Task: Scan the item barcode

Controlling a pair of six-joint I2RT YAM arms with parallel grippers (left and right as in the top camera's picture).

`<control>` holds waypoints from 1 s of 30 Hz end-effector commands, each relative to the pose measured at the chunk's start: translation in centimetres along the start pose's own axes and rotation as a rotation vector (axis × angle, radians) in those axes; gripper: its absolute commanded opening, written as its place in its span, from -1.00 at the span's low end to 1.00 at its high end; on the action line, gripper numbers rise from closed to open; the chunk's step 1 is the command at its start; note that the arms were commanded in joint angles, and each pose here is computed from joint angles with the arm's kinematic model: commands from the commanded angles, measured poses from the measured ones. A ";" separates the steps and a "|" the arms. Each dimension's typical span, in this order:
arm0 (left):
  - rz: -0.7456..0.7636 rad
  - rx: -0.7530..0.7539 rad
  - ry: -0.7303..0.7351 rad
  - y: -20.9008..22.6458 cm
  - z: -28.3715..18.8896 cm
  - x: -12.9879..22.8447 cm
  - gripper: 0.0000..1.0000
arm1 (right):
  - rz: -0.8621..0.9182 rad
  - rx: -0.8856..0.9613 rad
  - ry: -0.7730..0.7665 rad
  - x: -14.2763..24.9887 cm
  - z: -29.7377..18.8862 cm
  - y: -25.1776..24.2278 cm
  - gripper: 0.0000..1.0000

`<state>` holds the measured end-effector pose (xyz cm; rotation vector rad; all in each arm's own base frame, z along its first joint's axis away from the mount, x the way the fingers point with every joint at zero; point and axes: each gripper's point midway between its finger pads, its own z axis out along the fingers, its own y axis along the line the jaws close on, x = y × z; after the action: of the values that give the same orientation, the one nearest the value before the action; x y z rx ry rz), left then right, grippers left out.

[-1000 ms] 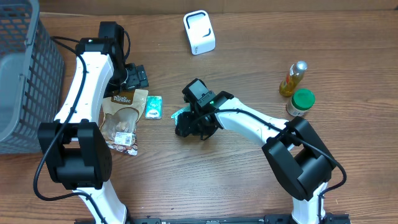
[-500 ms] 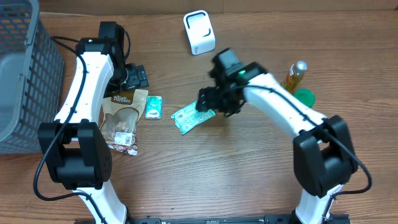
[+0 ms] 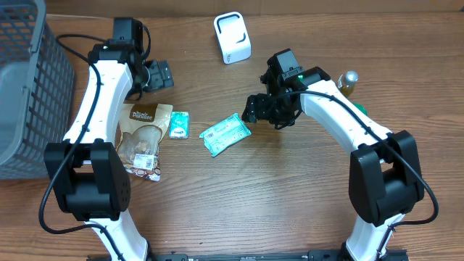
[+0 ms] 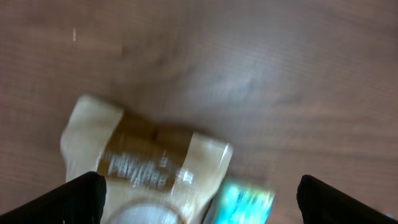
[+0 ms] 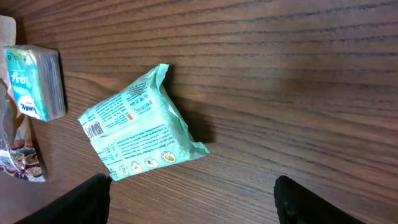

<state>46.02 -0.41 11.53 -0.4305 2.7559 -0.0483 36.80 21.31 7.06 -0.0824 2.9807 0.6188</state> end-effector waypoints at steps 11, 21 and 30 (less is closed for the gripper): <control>0.023 0.372 0.233 -7.5 -1.6 5.7 -0.92 | -0.016 -0.004 -0.021 -0.2 -0.7 0.0 0.66; 0.200 0.354 0.385 -11.1 -0.1 13.4 -0.92 | 0.001 -0.019 0.003 0.7 0.3 -0.9 0.71; 0.249 0.259 0.389 -10.5 1.0 15.0 -0.92 | -0.024 -0.162 0.020 0.5 -0.3 0.1 0.66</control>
<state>36.53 -15.39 6.71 -0.0425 3.0951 -0.5224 36.34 20.78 6.05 -0.0951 2.9793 0.7580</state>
